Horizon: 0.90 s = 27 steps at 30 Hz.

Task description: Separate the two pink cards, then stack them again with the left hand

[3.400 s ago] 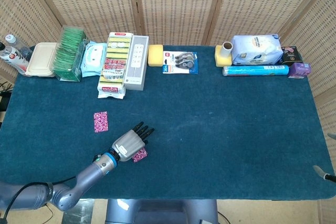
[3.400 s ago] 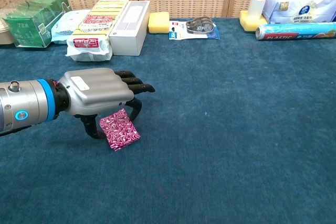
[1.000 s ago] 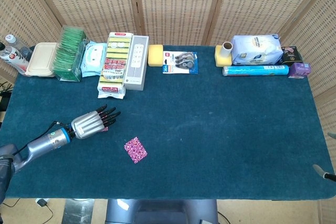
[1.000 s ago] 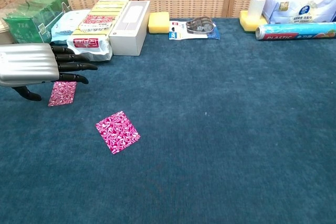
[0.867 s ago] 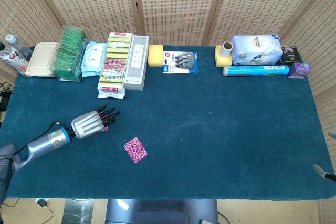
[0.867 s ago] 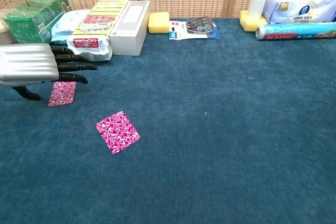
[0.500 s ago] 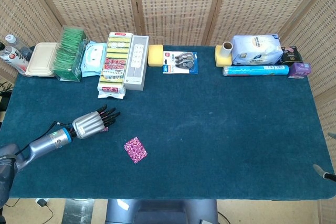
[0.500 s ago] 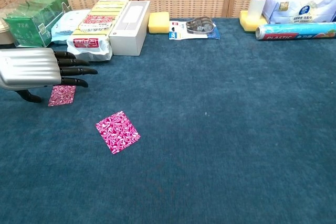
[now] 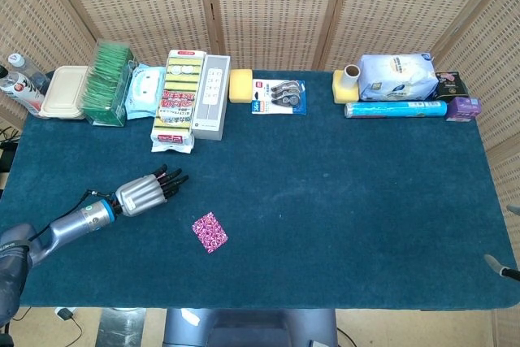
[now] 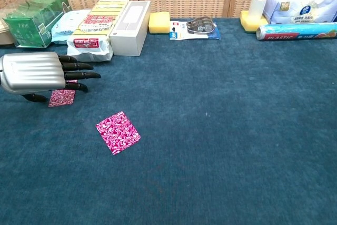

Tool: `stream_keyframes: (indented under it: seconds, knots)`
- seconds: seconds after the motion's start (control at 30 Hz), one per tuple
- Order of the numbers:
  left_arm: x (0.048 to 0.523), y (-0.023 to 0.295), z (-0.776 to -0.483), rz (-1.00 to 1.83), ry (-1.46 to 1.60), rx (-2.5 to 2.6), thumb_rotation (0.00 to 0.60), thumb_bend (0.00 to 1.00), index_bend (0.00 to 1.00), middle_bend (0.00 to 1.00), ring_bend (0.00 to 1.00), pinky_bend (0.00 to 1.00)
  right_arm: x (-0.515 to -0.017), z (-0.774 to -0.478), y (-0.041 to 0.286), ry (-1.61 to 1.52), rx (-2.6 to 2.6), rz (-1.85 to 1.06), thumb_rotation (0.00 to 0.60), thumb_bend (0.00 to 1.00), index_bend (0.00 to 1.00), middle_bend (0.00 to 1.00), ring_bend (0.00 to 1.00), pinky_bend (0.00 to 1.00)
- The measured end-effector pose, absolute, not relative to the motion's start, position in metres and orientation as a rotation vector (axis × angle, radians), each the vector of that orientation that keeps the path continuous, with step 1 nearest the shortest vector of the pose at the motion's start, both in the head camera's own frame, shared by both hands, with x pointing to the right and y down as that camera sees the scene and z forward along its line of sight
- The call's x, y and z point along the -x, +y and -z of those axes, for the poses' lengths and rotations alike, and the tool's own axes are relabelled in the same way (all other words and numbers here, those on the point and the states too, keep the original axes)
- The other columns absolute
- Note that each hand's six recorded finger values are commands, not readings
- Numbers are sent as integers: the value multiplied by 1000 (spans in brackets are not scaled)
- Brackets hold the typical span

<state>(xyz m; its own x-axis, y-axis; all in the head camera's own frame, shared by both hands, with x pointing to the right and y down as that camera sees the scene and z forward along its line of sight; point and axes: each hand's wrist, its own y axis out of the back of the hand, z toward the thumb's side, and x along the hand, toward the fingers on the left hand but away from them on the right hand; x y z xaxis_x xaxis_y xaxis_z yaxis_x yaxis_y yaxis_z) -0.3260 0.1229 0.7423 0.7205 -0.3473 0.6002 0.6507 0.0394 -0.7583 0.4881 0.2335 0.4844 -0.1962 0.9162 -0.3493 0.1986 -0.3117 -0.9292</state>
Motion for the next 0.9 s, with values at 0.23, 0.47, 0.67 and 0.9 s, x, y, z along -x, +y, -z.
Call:
stream_keyframes:
  seconds: [0.23,0.47,0.67,0.9]
  knots:
    - [325,124,-744,777,-282,1324,600,194,325,0,0,222,-489,-484,233,-1331,1470,-1559,600,0,204,17,0,0]
    - [324,124,-742,771,-269,1324,600,207,443,0,0,243,-489,-484,233,-1332,1471,-1558,600,0,205,18,0,0]
    - [326,126,-741,765,-271,1321,600,208,496,0,0,253,-489,-484,233,-1329,1470,-1558,600,0,204,17,0,0]
    - [327,126,-741,761,-272,1311,600,209,496,0,0,260,-489,-484,233,-1331,1465,-1557,600,0,205,17,0,0]
